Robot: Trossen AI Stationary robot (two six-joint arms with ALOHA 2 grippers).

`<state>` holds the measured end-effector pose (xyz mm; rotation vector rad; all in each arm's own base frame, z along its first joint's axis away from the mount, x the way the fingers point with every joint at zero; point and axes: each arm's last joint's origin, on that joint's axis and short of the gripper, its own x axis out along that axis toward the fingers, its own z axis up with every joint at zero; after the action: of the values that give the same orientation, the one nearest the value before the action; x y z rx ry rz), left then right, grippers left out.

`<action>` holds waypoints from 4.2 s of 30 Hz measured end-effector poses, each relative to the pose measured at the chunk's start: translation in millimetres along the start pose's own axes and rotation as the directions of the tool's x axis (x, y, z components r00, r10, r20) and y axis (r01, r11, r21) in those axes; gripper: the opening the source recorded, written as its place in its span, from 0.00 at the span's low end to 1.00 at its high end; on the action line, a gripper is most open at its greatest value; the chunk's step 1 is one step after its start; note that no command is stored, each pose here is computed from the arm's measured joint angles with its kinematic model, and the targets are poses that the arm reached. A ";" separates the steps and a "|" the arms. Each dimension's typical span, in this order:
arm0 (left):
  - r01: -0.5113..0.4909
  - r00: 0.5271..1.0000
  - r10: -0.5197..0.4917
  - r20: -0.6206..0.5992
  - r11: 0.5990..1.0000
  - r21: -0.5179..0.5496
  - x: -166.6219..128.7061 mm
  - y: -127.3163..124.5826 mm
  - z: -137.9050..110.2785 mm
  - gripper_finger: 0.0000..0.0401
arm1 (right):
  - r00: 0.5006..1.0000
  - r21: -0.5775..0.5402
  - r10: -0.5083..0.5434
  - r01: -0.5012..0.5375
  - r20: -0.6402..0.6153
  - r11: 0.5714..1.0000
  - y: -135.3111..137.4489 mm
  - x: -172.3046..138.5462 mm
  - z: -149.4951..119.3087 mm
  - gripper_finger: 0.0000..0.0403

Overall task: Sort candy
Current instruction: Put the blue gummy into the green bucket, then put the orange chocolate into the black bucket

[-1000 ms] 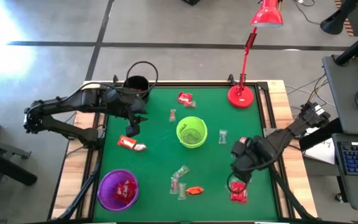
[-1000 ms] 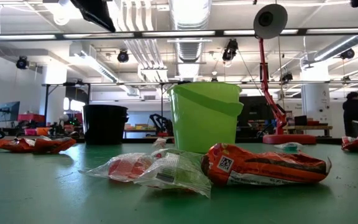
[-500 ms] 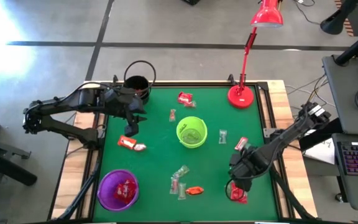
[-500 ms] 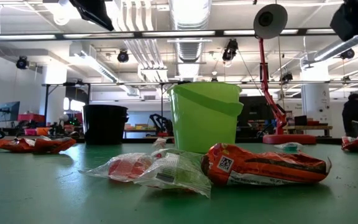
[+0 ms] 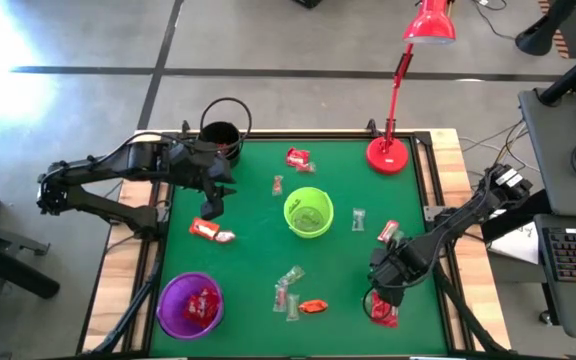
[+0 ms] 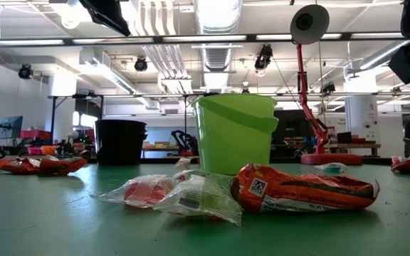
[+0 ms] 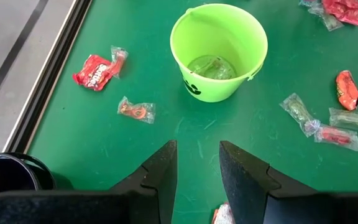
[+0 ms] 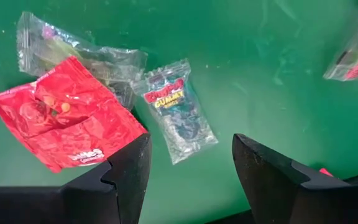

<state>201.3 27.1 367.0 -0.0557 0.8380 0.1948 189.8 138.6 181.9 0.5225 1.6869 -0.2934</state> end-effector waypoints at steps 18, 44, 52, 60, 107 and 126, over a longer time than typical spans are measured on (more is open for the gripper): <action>0.000 1.000 0.000 0.000 1.000 -0.002 0.0 0.0 0.0 0.26 | 0.999 0.001 0.046 -0.046 -0.015 0.999 -4.9 17.7 0.7 0.54; 0.000 1.000 0.000 -0.001 1.000 -0.002 0.1 0.0 0.0 0.26 | 0.998 0.140 0.057 -0.054 -0.013 0.989 -22.6 47.2 -0.8 0.26; 0.000 1.000 0.000 0.000 1.000 -0.001 0.1 0.0 0.0 0.26 | 0.997 0.160 0.074 -0.072 -0.007 0.985 -15.9 40.9 0.8 0.04; 0.000 1.000 0.000 0.000 1.000 -0.001 0.1 -0.1 0.0 0.26 | 0.993 0.179 0.117 -0.121 0.033 0.976 -0.4 23.3 4.9 0.03; 0.080 0.980 -0.074 -0.187 0.996 0.028 16.2 -5.4 -8.7 0.26 | 0.585 0.088 0.076 -0.247 0.807 0.965 -46.7 -156.0 169.9 0.03; 0.081 0.986 -0.075 -0.147 0.996 0.032 16.9 -5.5 -4.8 0.26 | 0.741 0.000 0.168 -0.221 0.650 0.975 -29.1 -130.3 200.5 0.32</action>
<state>209.8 23.6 351.1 -0.0674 0.9829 0.1016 363.0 -4.2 269.4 0.5687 0.9327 -0.3393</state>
